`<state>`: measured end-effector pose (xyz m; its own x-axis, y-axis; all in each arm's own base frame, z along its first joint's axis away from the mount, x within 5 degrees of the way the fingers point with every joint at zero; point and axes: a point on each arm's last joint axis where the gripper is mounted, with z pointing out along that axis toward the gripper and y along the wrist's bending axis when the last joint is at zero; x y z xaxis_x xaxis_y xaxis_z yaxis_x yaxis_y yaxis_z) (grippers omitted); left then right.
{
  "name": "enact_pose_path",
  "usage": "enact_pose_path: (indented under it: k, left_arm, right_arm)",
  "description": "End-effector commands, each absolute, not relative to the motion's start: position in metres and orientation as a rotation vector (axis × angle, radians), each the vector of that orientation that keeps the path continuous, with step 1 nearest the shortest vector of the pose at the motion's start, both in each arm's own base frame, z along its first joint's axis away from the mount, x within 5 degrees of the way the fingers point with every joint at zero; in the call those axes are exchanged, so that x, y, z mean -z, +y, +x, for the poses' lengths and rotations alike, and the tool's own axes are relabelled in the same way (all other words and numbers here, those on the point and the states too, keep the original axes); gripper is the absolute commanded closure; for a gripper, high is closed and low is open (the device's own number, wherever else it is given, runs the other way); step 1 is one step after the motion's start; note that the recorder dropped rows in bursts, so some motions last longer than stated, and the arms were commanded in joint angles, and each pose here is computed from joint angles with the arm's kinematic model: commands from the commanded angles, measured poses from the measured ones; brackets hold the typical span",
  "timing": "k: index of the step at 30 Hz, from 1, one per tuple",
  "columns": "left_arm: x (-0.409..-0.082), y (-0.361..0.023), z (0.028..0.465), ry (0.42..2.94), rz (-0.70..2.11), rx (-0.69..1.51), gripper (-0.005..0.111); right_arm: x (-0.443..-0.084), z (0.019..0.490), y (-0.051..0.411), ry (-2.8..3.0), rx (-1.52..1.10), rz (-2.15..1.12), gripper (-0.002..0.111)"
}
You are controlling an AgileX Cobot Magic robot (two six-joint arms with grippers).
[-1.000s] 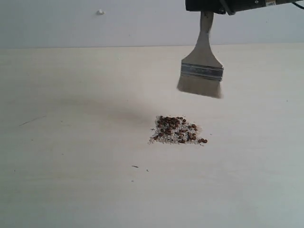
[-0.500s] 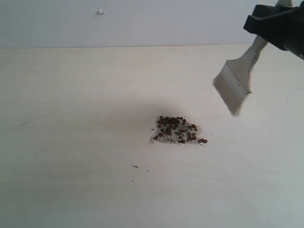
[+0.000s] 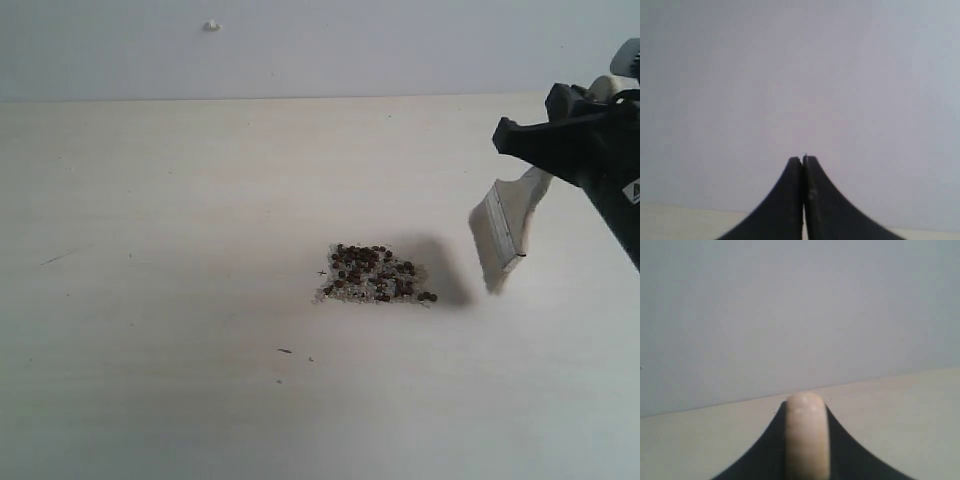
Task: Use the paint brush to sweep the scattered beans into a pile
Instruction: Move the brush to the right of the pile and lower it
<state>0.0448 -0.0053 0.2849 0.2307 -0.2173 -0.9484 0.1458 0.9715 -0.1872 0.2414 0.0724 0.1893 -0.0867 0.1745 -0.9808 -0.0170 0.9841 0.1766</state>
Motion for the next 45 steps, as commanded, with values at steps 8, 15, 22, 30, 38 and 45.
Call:
enact_pose_path:
  k: [8, 15, 22, 30, 38, 45]
  left_arm:
    - [-0.284, -0.006, 0.045, 1.317, -0.065, 0.255, 0.107]
    - [-0.284, -0.006, 0.045, 1.317, -0.065, 0.255, 0.107]
    - [-0.284, -0.006, 0.045, 1.317, -0.065, 0.255, 0.107]
    - [-0.284, -0.006, 0.045, 1.317, -0.065, 0.255, 0.107]
    - [-0.284, -0.006, 0.045, 1.317, -0.065, 0.255, 0.107]
    - [-0.284, -0.006, 0.045, 1.317, -0.065, 0.255, 0.107]
  right_arm:
    - [-0.16, 0.245, 0.081, 1.719, -0.179, 0.184, 0.108]
    - [-0.146, 0.255, 0.09, 1.752, -0.267, 0.244, 0.108]
    - [-0.145, 0.268, 0.101, 1.772, -0.374, 0.296, 0.108]
    - [-0.146, 0.274, 0.105, 1.77, -0.394, 0.314, 0.108]
    - [-0.176, 0.27, 0.1, 1.703, -0.307, 0.214, 0.108]
    - [-0.203, 0.261, 0.101, 1.68, -0.325, 0.133, 0.108]
